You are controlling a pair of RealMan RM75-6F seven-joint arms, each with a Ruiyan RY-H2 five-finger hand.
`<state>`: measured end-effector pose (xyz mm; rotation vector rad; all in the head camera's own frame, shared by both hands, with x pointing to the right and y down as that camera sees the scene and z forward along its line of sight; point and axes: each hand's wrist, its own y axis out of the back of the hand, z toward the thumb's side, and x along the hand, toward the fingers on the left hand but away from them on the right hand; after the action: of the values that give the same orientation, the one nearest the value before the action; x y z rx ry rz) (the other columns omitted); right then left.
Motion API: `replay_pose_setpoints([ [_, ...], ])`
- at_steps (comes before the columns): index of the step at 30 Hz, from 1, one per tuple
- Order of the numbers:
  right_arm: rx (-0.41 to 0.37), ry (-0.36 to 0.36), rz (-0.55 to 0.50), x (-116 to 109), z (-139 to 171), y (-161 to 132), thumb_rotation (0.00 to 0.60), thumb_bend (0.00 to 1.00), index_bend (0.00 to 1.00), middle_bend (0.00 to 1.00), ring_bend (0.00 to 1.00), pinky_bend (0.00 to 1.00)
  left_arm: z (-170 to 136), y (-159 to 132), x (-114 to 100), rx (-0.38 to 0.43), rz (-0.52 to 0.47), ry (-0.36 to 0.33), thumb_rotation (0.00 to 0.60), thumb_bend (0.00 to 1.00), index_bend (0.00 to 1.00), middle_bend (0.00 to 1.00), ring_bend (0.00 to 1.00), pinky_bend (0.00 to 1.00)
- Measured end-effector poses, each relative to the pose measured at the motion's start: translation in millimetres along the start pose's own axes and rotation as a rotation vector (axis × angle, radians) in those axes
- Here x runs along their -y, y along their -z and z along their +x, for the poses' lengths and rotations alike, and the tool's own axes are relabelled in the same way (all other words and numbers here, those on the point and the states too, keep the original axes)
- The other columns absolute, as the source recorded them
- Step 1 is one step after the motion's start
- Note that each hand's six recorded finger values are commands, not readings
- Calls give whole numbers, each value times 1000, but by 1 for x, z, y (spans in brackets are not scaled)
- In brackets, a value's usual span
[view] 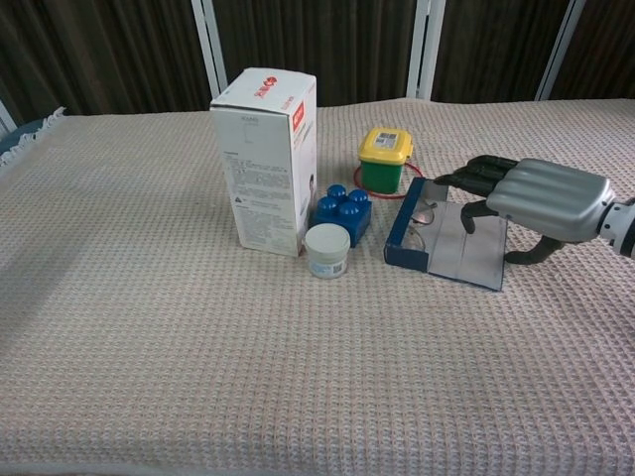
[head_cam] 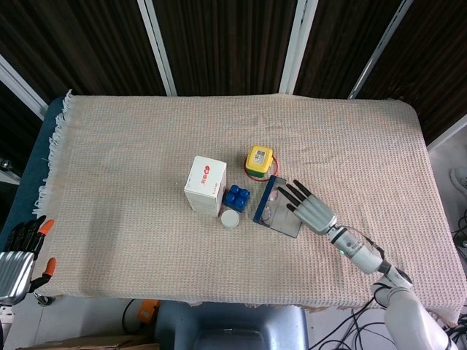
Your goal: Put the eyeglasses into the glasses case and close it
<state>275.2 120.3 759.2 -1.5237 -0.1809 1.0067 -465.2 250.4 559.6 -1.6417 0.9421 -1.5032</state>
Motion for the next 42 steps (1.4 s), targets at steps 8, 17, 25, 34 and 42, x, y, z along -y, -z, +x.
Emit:
replay_pose_setpoints([
  [8,26,0,-37,1,-6,-2,600,304,538,72,0,0,0,1,-1,-7,6,-9,600,450,0,0,0,29],
  [17,40,5,-65,1,-12,-8,600,434,560,75,0,0,1,2,-2,-28,24,-29,600,451,0,0,0,29],
  [25,50,42,-79,-7,-17,-7,600,450,575,82,0,0,0,1,-2,-30,25,-33,600,452,0,0,0,29],
  [34,66,101,-87,-27,-39,-8,600,450,616,93,0,0,0,1,-2,-33,22,-32,600,450,0,0,0,28],
  [42,61,93,-86,-29,-52,-17,600,488,683,116,0,0,0,2,-3,-31,16,-32,600,452,0,0,0,28],
])
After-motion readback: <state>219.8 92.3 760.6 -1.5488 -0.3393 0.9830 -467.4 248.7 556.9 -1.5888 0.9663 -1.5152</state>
